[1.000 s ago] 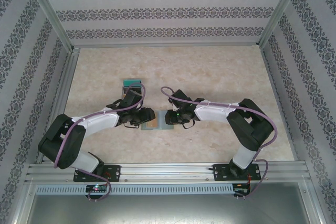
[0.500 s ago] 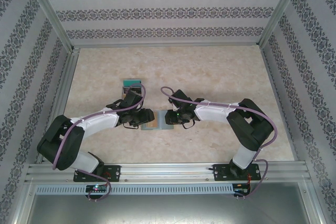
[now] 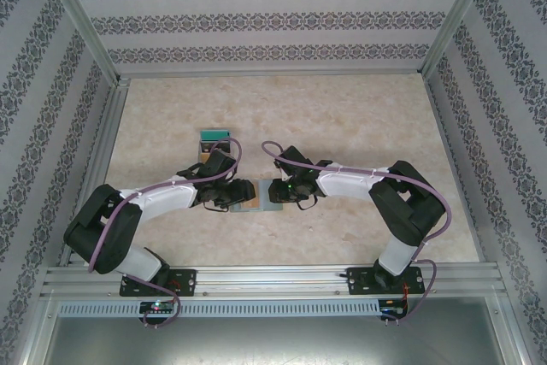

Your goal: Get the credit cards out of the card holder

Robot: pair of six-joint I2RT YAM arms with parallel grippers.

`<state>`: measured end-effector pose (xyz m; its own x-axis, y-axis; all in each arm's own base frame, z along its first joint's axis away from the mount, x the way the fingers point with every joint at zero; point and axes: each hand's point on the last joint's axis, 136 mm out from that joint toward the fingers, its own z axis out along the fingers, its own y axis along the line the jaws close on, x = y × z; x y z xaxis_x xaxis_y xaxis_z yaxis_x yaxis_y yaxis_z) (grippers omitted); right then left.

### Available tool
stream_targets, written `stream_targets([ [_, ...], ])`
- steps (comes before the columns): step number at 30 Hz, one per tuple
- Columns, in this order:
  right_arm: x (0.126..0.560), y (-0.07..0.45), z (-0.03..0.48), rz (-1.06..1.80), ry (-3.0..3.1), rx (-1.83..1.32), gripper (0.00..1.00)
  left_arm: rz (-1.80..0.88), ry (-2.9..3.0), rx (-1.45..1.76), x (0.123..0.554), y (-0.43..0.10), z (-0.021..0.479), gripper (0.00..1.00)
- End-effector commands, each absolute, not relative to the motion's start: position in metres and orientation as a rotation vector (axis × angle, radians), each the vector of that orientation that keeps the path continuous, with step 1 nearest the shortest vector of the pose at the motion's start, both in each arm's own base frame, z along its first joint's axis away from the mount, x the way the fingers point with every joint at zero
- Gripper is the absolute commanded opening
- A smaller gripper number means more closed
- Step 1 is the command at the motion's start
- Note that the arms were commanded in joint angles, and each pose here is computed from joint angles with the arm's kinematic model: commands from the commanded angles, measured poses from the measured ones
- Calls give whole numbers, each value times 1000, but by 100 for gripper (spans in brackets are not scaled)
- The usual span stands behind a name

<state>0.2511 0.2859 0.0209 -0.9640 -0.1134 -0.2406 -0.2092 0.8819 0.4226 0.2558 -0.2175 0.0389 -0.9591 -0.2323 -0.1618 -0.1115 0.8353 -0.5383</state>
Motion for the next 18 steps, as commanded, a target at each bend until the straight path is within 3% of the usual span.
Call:
stream_targets([
  [1, 249, 282, 10, 625, 2862, -256, 31, -924, 2715, -170, 262, -239, 62, 57],
  [12, 248, 282, 10, 624, 2862, -249, 32, -969, 2692, -133, 263, -248, 74, 64],
  [18, 248, 281, 9, 621, 2862, -250, 34, -995, 2688, -113, 262, -251, 73, 73],
])
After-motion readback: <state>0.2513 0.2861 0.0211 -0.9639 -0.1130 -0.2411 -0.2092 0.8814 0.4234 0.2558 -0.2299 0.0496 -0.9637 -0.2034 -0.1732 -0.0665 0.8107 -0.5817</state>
